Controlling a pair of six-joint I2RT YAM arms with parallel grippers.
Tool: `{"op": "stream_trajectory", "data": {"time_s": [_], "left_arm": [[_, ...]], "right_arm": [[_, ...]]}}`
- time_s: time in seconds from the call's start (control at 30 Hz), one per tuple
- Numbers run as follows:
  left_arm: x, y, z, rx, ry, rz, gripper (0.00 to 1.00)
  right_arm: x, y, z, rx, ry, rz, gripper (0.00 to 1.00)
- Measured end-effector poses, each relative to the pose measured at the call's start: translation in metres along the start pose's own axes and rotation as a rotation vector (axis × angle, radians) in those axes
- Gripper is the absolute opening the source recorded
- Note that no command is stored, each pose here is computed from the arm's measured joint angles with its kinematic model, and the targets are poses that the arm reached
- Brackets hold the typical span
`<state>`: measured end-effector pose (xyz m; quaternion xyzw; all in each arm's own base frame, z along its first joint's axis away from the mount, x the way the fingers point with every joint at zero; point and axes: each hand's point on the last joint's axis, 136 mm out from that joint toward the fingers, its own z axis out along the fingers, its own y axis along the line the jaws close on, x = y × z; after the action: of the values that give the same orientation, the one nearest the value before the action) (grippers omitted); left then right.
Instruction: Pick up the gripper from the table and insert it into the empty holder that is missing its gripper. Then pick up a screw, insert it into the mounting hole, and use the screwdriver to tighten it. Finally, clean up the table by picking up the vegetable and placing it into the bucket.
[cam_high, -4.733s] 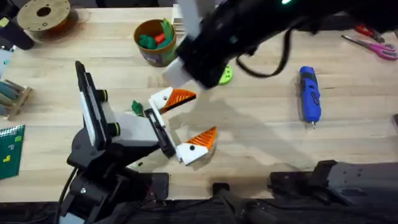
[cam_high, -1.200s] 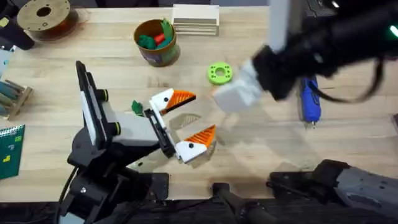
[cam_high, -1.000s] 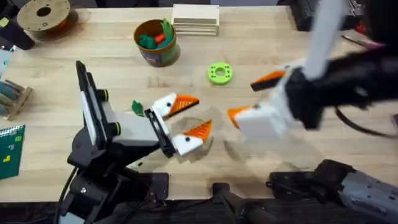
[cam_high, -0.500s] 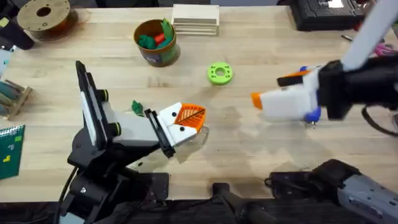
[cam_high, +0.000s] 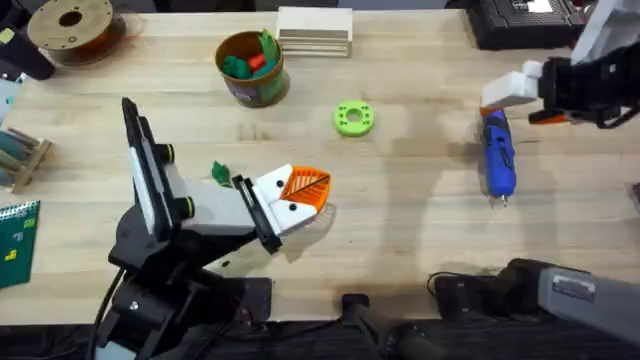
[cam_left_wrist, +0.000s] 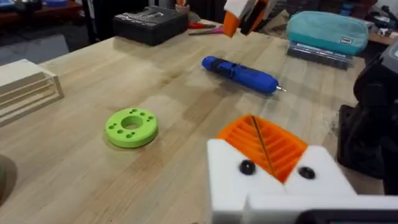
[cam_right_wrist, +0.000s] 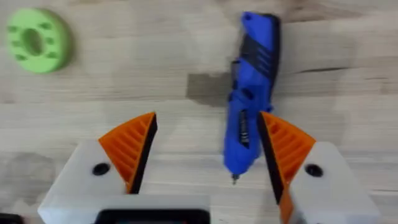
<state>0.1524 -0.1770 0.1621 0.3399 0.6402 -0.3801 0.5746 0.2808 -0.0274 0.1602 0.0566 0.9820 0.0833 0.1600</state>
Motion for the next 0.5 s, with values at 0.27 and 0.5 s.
{"op": "stream_trajectory", "data": {"time_s": [0.27, 0.5], "left_arm": [[0.0, 0.0, 0.0, 0.0, 0.0, 0.0, 0.004], [0.0, 0.0, 0.0, 0.0, 0.0, 0.0, 0.004]], "right_arm": [[-0.001, -0.041, 0.045, 0.041, 0.124, -0.098, 0.954], [-0.017, -0.053, 0.076, 0.046, 0.121, -0.165, 0.956]]}}
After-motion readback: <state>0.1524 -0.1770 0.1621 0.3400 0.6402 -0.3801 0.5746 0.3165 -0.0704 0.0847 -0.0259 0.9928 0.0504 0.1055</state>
